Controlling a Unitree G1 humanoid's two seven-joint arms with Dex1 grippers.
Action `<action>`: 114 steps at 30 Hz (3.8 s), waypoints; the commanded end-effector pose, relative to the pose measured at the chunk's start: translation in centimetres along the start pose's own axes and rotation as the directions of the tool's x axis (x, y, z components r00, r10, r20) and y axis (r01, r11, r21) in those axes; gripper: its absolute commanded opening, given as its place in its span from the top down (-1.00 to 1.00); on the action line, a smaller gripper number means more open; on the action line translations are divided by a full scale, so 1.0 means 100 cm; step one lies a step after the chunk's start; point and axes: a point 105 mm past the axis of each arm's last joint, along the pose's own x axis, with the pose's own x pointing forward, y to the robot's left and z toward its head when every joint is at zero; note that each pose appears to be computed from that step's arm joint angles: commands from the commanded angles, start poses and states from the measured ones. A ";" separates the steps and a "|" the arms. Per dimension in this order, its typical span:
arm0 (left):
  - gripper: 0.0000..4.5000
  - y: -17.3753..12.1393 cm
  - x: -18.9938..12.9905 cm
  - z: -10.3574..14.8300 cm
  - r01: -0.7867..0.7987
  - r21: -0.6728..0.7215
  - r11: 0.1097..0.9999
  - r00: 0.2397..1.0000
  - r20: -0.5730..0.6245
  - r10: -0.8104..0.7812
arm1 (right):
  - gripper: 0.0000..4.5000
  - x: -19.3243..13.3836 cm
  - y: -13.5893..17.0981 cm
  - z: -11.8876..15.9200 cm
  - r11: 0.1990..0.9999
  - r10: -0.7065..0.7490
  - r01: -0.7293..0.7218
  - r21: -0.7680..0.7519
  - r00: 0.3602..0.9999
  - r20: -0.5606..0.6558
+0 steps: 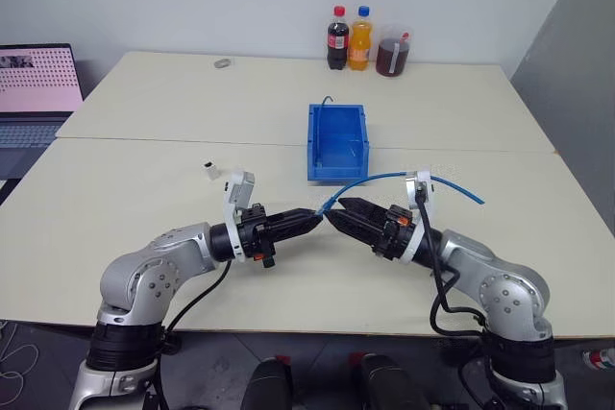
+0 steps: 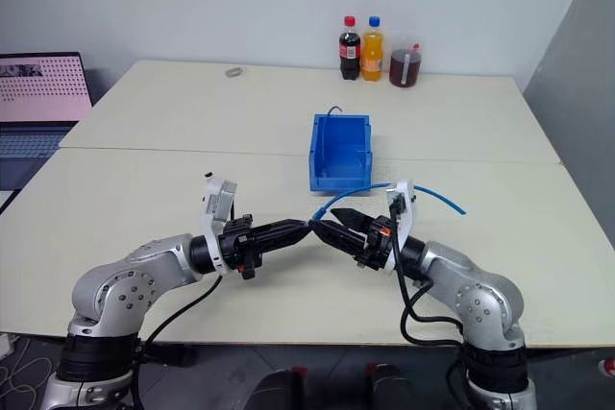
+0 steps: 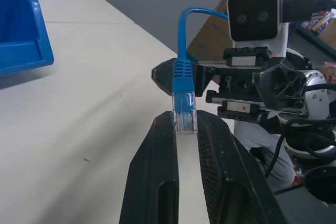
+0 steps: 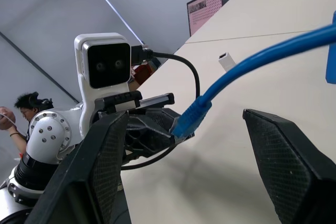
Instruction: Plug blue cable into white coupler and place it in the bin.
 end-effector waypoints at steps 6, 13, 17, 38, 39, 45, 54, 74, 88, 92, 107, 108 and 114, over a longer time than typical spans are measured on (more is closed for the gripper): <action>0.89 -0.008 -0.002 0.014 0.030 0.047 0.998 0.999 0.019 -0.031 | -0.32 0.013 0.011 0.012 0.995 0.098 -0.097 -0.009 0.994 0.046; 0.89 -0.007 -0.004 0.012 0.031 0.038 0.999 0.999 0.014 -0.031 | 0.47 0.015 0.013 0.010 0.993 0.121 -0.121 -0.003 0.992 0.037; 0.89 -0.006 -0.005 0.012 0.033 0.034 0.999 0.999 0.013 -0.033 | 0.88 0.015 0.013 0.010 0.992 0.126 -0.126 0.000 0.991 0.035; -0.29 0.014 -0.033 -0.008 -0.118 0.250 0.961 0.986 -0.089 0.144 | 0.97 0.012 0.004 0.006 0.997 0.075 -0.075 -0.016 0.997 0.023; -0.40 0.019 -0.038 -0.010 -0.163 0.274 0.948 0.977 -0.091 0.194 | 0.97 0.011 0.001 0.006 0.998 0.054 -0.053 -0.028 0.998 0.023; -0.93 0.049 -0.072 -0.021 -0.529 0.370 0.763 0.826 0.018 0.564 | 0.97 0.007 -0.015 0.008 0.998 -0.030 0.032 -0.058 0.999 0.041; -1.00 0.096 -0.102 -0.015 -0.928 0.227 0.296 0.350 0.251 0.903 | 0.97 0.009 -0.020 0.009 0.997 -0.040 0.042 -0.063 0.998 0.042; -1.00 0.170 -0.090 0.030 -1.000 -0.016 0.007 0.002 0.279 0.960 | 0.97 0.007 -0.020 0.014 0.995 -0.055 0.058 -0.086 0.998 0.042; -1.00 0.187 -0.080 0.043 -0.996 -0.095 0.002 -0.023 0.269 0.963 | 0.97 0.007 -0.019 0.011 0.995 -0.058 0.060 -0.085 0.998 0.028; -0.74 0.189 -0.080 0.044 -0.995 -0.098 -0.002 -0.028 0.271 0.962 | 0.97 0.007 -0.019 0.010 0.995 -0.057 0.060 -0.085 0.998 0.028; 0.62 0.195 -0.084 0.036 -0.997 -0.077 -0.011 -0.030 0.257 0.966 | 0.98 0.007 -0.020 0.010 0.993 -0.066 0.068 -0.094 0.998 0.023; 0.64 0.195 -0.084 0.034 -0.998 -0.069 -0.011 -0.029 0.255 0.967 | 0.98 0.007 -0.020 0.009 0.993 -0.067 0.069 -0.096 0.997 0.023; 0.64 0.188 -0.084 0.027 -0.998 0.044 0.047 0.057 0.271 0.961 | 0.98 0.006 -0.019 0.011 0.991 -0.077 0.079 -0.111 0.997 0.029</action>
